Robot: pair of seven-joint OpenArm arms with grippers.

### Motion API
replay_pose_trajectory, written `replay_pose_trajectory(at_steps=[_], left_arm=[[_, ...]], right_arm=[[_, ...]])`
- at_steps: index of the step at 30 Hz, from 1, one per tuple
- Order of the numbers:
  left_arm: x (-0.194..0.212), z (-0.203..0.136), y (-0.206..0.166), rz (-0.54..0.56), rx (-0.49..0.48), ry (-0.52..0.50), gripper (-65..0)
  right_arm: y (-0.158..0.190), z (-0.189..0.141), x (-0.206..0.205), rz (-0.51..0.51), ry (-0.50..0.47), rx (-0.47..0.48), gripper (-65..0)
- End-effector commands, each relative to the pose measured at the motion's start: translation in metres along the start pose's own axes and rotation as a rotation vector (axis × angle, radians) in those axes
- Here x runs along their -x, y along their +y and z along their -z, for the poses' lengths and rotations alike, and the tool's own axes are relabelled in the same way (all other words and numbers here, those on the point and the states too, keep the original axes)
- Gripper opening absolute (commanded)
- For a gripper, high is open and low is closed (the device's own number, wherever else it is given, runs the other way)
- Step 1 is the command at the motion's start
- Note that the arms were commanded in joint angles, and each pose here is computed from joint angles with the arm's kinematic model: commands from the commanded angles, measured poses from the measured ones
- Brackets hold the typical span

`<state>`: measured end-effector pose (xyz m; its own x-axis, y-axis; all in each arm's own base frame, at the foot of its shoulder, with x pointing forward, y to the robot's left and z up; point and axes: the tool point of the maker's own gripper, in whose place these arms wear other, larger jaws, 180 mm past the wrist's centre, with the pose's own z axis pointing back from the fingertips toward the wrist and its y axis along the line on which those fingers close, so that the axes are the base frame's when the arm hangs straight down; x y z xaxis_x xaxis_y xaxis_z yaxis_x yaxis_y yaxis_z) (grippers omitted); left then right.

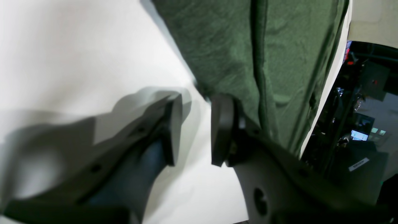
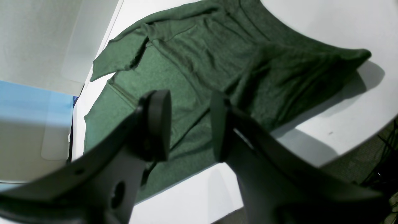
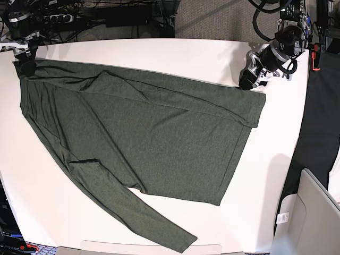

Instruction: Fold the T-shirt properly

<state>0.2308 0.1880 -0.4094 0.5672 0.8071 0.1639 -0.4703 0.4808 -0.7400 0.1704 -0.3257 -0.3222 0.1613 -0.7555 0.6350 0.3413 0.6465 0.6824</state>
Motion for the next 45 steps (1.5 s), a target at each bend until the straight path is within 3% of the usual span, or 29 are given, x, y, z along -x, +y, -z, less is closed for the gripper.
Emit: replay_pose_trajectory(at_steps=[1,9,23,31,38,45], left_arm=[[-0.001,-0.001,-0.004,-0.01,0.018,-0.001,-48.2],[0.002,0.013,0.008,-0.08,0.0,0.002,-48.2],[-0.017,0.024,-0.018,-0.059,0.055,-0.025,-48.7],[-0.012,0.018,-0.037,-0.02,0.098,0.01,-64.6],[-0.013,0.011,-0.035,0.008,0.089,0.009,-64.9],[-0.019,-0.005,-0.037,0.043,0.089,-0.019,-64.9]], right_arm=[[0.008,-0.002,-0.013,-0.02,-0.039,-0.029,-42.7],[0.006,-0.004,-0.012,-0.021,-0.034,-0.023,-42.7],[0.006,-0.005,-0.012,-0.023,-0.032,-0.021,-42.7],[0.005,-0.005,-0.011,-0.022,-0.03,-0.021,-42.8],[0.001,-0.01,0.0,-0.001,-0.012,-0.005,-42.8],[-0.006,-0.02,0.032,0.046,0.075,0.027,-42.4]])
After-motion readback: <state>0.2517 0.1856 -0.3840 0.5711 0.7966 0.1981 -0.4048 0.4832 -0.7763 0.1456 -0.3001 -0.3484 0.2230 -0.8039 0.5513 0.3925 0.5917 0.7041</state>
